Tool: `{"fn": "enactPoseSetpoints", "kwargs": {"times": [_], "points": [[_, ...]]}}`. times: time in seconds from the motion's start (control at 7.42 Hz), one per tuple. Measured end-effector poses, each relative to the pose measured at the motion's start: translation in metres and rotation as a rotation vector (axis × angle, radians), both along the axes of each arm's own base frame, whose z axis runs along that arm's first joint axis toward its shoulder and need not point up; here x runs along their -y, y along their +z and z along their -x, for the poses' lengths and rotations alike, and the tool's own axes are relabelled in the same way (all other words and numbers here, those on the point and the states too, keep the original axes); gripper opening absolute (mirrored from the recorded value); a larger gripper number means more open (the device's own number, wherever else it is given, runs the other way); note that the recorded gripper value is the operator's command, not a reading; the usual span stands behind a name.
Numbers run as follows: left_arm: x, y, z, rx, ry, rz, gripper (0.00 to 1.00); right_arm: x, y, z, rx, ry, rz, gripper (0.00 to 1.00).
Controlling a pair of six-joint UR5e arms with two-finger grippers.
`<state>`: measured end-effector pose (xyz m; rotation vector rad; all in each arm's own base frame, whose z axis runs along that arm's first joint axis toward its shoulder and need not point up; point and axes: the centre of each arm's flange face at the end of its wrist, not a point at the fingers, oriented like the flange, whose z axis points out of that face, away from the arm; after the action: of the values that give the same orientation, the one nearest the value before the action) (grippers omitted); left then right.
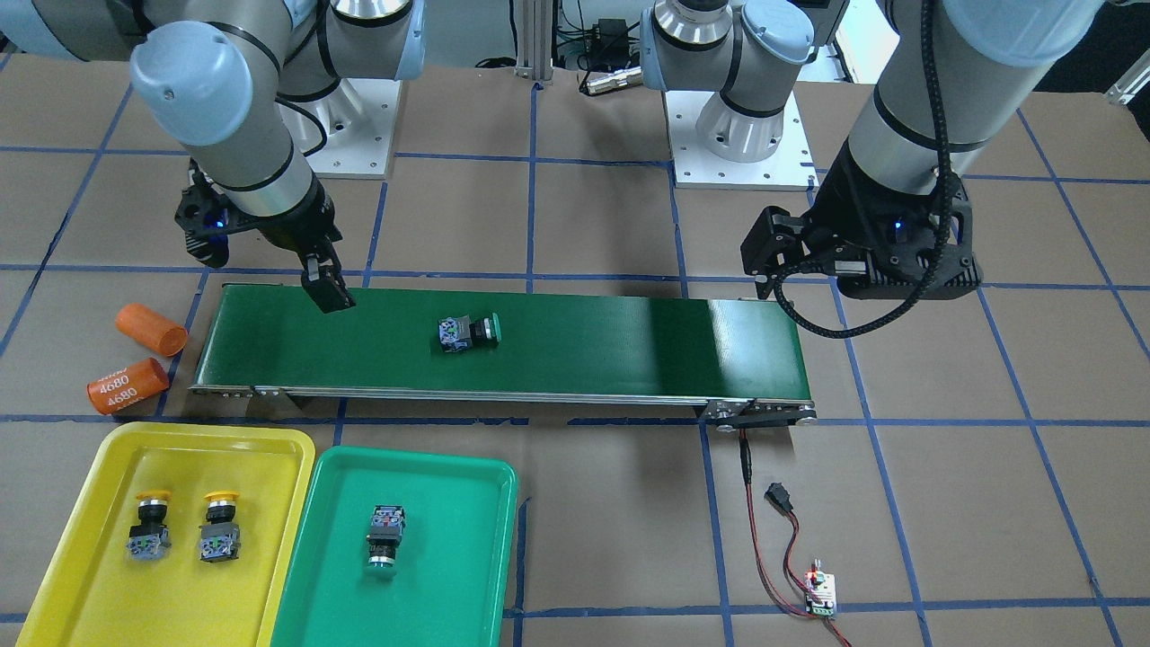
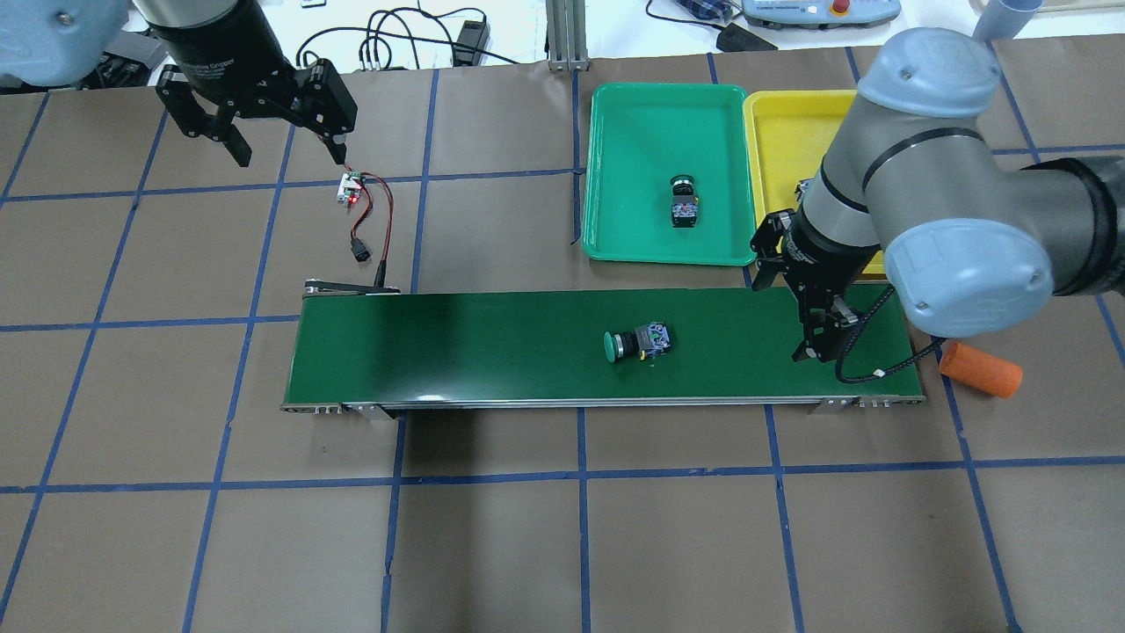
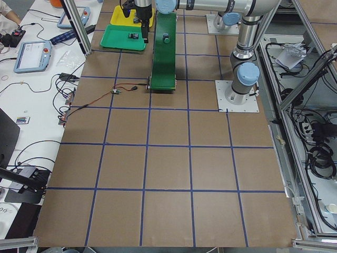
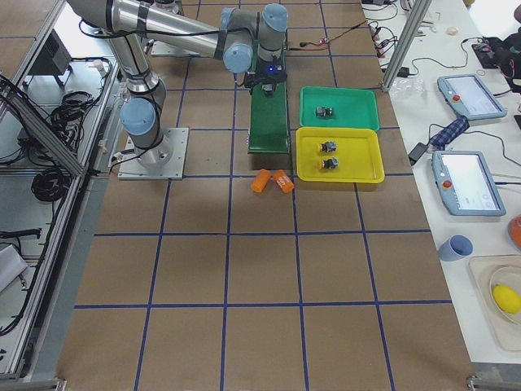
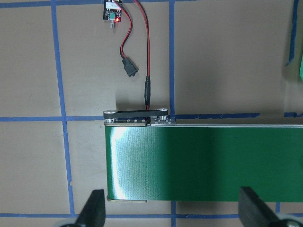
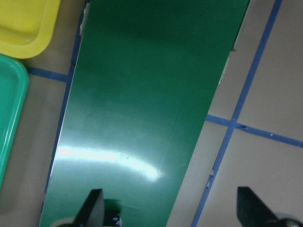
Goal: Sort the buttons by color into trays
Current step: 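Move the right gripper back to the green button on the belt, then grasp the green button on the belt with the right gripper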
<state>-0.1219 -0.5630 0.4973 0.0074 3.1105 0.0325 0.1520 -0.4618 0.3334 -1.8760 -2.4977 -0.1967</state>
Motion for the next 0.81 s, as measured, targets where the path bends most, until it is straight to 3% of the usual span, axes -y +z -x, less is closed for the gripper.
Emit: {"fn": "enactPoseSetpoints", "kwargs": {"times": [0.4,0.81], "points": [[0.000,-0.001,0.000,0.000,0.000,-0.002,1.00,0.017,-0.039,-0.045,-0.011,-0.038,0.030,1.00],[0.000,0.001,-0.001,0.000,0.001,0.001,1.00,0.022,-0.060,-0.053,-0.017,-0.063,0.005,1.00]]}}
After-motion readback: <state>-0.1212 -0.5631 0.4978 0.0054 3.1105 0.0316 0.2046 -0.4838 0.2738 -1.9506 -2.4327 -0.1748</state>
